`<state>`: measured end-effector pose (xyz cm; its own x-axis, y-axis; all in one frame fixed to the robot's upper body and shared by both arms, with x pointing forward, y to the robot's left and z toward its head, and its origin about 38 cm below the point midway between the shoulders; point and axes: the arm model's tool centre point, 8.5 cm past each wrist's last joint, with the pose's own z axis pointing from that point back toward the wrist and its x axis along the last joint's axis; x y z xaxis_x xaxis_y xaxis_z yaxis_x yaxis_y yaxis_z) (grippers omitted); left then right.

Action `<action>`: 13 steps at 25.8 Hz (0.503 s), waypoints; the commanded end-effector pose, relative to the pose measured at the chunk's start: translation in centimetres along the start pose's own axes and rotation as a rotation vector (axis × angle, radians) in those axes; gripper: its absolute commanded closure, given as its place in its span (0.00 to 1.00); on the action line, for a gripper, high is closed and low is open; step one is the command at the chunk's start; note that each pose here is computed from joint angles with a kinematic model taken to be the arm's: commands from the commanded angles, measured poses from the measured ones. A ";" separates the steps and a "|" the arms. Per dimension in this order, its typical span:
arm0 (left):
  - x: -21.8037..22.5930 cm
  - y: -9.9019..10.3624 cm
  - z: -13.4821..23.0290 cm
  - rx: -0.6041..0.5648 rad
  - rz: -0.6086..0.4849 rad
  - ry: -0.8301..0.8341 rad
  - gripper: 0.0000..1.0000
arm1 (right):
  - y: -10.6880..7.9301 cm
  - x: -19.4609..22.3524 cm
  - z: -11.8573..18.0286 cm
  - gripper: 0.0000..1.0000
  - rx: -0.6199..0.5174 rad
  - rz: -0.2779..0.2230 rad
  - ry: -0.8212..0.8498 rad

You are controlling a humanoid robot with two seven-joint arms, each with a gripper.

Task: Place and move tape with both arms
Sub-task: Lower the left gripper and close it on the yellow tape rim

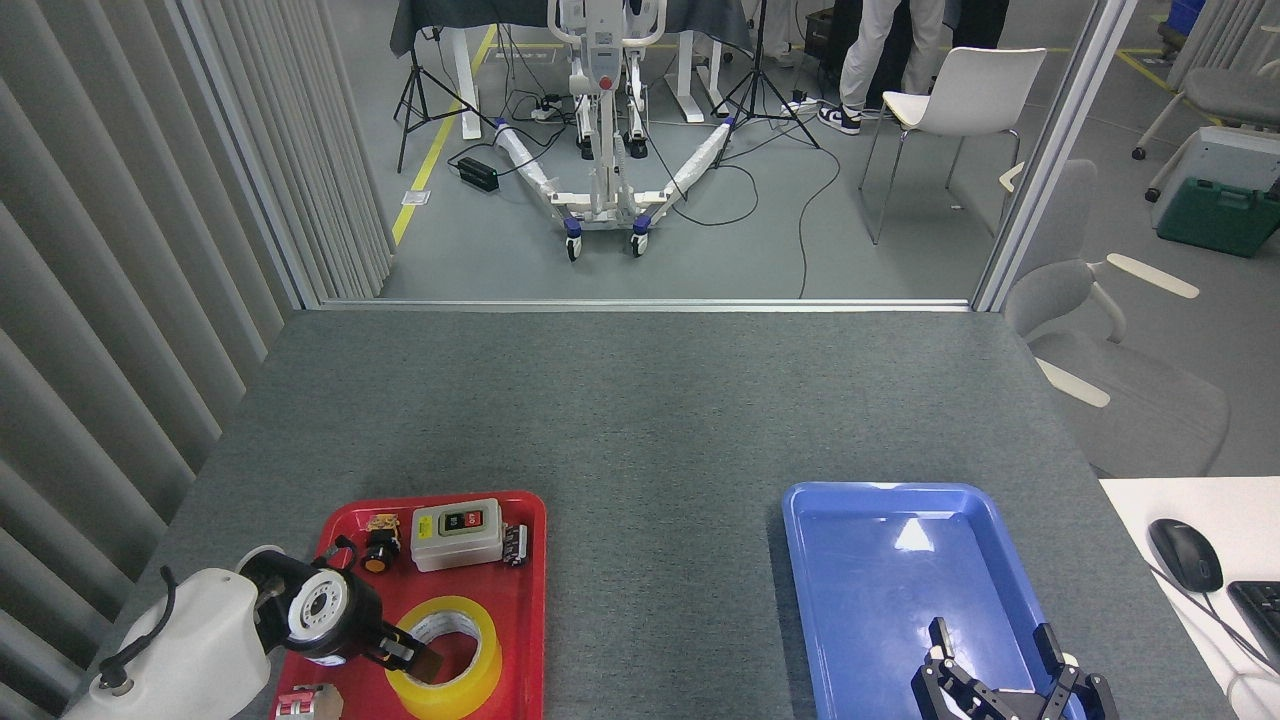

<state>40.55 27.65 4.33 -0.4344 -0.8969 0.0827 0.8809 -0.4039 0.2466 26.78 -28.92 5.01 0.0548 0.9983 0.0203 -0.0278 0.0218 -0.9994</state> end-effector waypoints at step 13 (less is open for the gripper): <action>2.0 0.9 -0.8 0.013 -0.025 -0.049 1.00 | -0.2 0.2 0.0 0.00 -0.016 -0.007 -0.003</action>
<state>40.61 25.80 3.97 -0.4609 -0.8800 0.1151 0.8704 -0.4229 0.2522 26.81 -28.76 5.13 0.0571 0.9980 0.0266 -0.0218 0.0279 -0.9994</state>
